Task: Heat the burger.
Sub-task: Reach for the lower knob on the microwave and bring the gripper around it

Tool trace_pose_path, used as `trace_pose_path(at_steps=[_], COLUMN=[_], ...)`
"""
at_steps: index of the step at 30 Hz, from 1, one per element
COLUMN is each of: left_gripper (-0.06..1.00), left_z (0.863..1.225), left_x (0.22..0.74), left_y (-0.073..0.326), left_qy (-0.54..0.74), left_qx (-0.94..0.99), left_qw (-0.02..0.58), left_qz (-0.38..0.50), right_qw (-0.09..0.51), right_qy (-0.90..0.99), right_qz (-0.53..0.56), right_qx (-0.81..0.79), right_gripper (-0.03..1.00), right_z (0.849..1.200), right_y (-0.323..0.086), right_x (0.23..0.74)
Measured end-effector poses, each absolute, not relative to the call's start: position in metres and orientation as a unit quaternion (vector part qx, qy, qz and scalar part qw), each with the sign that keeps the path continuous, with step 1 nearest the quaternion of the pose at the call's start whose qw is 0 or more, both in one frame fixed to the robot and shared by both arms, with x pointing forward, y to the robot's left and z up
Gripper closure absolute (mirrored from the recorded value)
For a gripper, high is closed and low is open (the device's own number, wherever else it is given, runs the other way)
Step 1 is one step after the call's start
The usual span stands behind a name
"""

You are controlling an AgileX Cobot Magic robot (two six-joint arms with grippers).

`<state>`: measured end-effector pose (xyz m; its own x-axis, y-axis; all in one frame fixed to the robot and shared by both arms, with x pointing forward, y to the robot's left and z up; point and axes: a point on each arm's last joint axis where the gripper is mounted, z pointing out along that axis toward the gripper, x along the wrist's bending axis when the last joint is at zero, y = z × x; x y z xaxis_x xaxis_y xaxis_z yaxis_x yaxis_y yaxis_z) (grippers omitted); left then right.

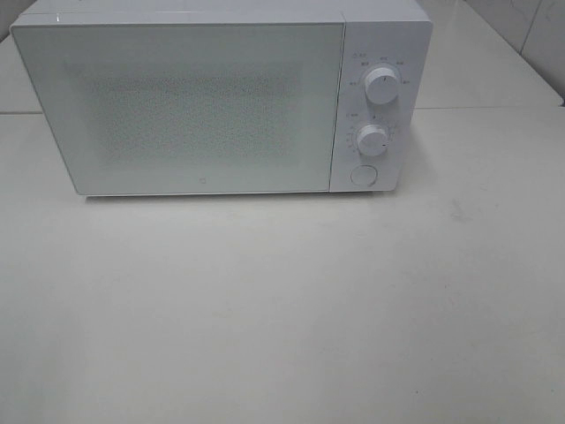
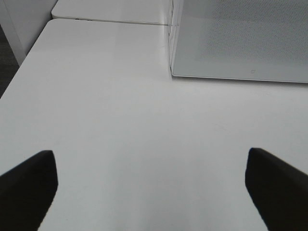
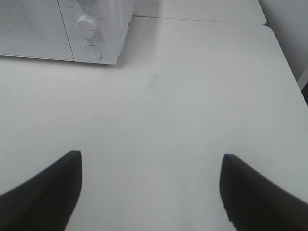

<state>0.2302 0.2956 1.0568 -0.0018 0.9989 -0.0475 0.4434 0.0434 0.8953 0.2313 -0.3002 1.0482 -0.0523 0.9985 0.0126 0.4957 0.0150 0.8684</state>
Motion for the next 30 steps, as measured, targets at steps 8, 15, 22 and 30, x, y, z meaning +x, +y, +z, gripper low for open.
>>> trace_pose_path(at_steps=[8,15,22,30], left_gripper=[-0.04,-0.04,-0.04,-0.04], left_z=[1.057,1.057,1.057,1.057], left_x=[0.23,0.23,0.23,0.23], left_y=[0.296,0.296,0.296,0.296], left_qy=[0.61,0.61,0.61,0.61], left_qx=[0.591,0.591,0.591,0.591], left_qw=[0.387,0.387,0.387,0.387], left_qz=[0.359,0.359,0.359,0.359], right_qw=[0.342,0.342,0.351,0.382], right_qy=[0.625,0.625,0.619,0.598], right_qz=[0.368,0.368,0.379,0.413], right_qx=[0.598,0.598,0.591,0.57], right_gripper=[0.21,0.21,0.21,0.21], right_z=[1.048,1.048,1.056,1.074], right_y=[-0.3,-0.3,-0.3,-0.298], right_x=[0.231,0.231,0.236,0.26])
